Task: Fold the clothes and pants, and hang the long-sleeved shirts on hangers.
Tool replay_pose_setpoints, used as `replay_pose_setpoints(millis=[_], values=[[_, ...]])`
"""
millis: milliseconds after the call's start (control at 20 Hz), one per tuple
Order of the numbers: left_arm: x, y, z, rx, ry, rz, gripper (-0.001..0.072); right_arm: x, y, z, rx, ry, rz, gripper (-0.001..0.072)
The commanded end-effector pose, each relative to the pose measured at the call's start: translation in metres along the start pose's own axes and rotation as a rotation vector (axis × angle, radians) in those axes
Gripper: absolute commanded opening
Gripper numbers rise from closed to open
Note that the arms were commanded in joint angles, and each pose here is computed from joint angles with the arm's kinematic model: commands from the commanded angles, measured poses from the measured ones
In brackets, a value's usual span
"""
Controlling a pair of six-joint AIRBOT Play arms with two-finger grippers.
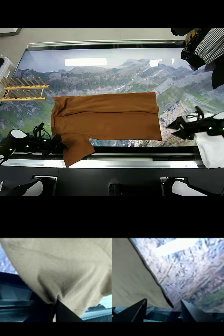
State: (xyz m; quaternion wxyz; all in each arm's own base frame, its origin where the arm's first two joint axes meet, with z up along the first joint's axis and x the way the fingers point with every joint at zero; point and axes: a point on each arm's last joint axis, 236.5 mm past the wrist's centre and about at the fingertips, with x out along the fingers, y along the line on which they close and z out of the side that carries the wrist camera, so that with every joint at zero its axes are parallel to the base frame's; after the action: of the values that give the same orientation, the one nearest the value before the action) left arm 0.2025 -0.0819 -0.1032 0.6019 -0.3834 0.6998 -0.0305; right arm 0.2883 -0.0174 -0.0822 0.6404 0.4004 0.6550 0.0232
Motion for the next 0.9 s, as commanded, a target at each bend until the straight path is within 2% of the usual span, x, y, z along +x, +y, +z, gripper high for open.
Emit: replay_pose_setpoints(millis=[0, 200, 350, 400, 450, 500, 550, 700, 850], values=[[0.0, 0.0, 0.0, -0.001, 0.0, 0.0, 0.0017, 0.029, -0.008, -0.015, 0.025, 0.0, 0.052, 0.0497], [0.0, 0.0, 0.0, -0.001, 0.0, 0.0, 0.0017, 0.041, -0.001, -0.025, 0.032, 0.003, 0.114, 0.0479], [0.0, 0.0, 0.0, -0.001, 0.0, 0.0, 0.0017, 0.058, 0.01, -0.047, -0.047, 0.081, 0.077, 0.0478], [-0.001, -0.001, 0.001, 0.001, -0.001, -0.001, 0.0018, 0.065, 0.014, -0.056, -0.075, 0.116, 0.051, 0.0436], [-0.003, -0.003, 0.003, 0.007, -0.006, -0.003, 0.0017, 0.068, 0.017, -0.061, -0.083, 0.133, 0.039, 0.0257], [-0.007, -0.006, 0.006, 0.021, -0.012, -0.006, 0.0017, 0.068, 0.022, -0.062, -0.086, 0.128, 0.048, 0.0111], [-0.013, -0.012, 0.009, 0.043, -0.014, -0.013, 0.0017, 0.064, 0.028, -0.06, -0.095, 0.111, 0.06, 0.0029], [-0.046, -0.028, 0.015, 0.109, -0.027, -0.021, 0.0016, 0.036, 0.041, -0.064, -0.143, 0.076, 0.039, 0.0028], [-0.087, -0.028, 0.009, 0.124, -0.082, 0.025, 0.0016, -0.003, 0.029, -0.093, -0.148, 0.091, -0.1, 0.0028]])
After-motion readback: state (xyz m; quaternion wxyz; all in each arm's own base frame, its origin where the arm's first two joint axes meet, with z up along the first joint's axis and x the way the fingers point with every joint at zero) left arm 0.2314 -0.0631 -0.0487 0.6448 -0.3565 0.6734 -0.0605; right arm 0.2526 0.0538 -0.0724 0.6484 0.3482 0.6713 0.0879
